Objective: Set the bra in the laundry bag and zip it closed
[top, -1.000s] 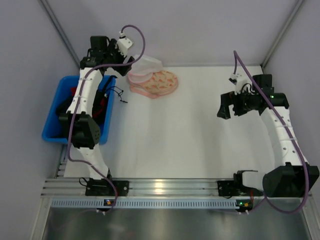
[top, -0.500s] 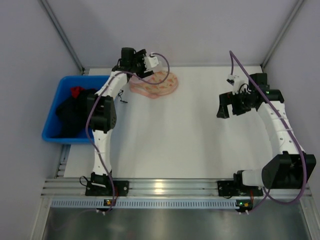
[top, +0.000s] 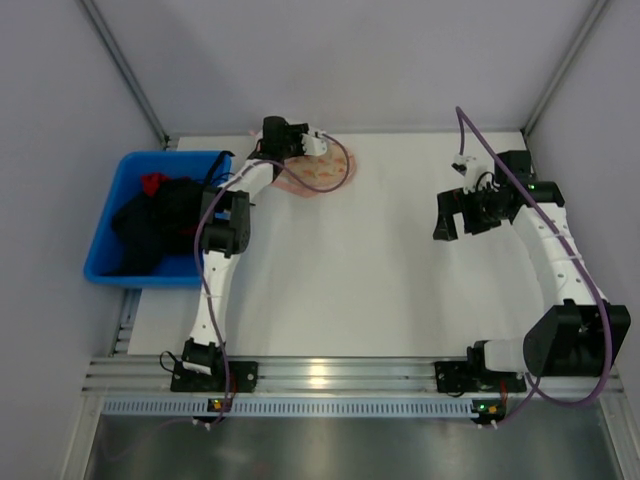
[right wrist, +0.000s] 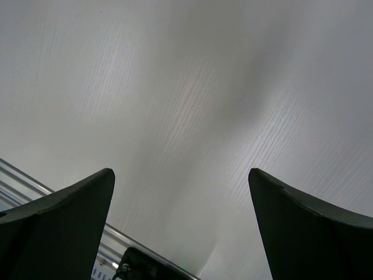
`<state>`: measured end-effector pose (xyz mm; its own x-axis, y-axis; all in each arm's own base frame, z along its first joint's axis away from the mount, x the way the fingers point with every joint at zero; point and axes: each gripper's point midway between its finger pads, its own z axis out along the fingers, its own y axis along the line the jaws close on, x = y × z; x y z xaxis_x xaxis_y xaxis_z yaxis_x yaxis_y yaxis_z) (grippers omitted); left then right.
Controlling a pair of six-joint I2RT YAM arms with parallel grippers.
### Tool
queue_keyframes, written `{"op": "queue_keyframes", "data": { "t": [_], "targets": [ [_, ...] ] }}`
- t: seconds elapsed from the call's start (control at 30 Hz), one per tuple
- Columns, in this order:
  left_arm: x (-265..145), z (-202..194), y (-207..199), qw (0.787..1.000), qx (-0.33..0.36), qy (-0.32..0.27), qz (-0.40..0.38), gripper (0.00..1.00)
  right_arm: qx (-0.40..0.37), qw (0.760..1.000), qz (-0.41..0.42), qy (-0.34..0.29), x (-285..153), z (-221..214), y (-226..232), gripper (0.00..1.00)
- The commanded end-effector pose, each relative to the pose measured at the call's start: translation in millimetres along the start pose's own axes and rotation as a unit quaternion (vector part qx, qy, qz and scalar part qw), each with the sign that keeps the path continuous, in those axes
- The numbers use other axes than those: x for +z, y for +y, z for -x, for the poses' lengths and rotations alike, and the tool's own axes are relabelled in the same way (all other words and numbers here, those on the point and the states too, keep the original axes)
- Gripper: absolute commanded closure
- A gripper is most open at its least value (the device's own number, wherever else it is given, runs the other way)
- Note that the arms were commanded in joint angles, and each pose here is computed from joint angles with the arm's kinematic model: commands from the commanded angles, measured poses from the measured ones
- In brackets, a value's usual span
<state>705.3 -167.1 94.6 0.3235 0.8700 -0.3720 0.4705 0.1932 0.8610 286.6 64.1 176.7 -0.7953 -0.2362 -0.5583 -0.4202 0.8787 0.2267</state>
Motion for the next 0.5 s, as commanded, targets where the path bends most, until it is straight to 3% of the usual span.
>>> {"op": "queue_keyframes", "data": {
  "t": [0.0,0.03,0.17,0.2,0.27,0.3,0.47],
  "targets": [
    [-12.3,13.8,60.6,0.996,0.025,-0.009,0.08,0.54,-0.007,1.0,-0.004,-0.018,-1.7,9.1,0.3,0.01],
    [-13.8,13.2,53.2,0.997,0.021,-0.007,0.07,0.69,-0.007,1.0,-0.003,-0.018,-1.5,8.3,0.7,0.01],
    [-36.8,29.6,61.0,0.998,0.014,-0.013,0.065,0.9,-0.012,1.0,-0.002,-0.025,-6.5,9.3,3.8,0.01],
    [-52.7,41.3,80.4,0.997,0.014,-0.017,0.079,0.94,-0.013,1.0,-0.002,-0.027,-7.8,9.4,4.1,0.01],
    [-65.4,48.9,76.2,0.997,-0.01,-0.016,0.072,1.0,-0.016,0.999,0.0,-0.032,-10.7,10.9,6.4,0.01],
    [-85.5,62.9,98.9,0.996,-0.01,-0.022,0.091,1.0,-0.019,0.999,0.001,-0.032,-11.2,9.6,7.5,0.01],
    [-138.2,97.9,111.5,0.994,-0.049,-0.03,0.091,1.0,-0.032,0.998,0.007,-0.05,-21.9,14.1,14.9,0.01]
  ]
}}
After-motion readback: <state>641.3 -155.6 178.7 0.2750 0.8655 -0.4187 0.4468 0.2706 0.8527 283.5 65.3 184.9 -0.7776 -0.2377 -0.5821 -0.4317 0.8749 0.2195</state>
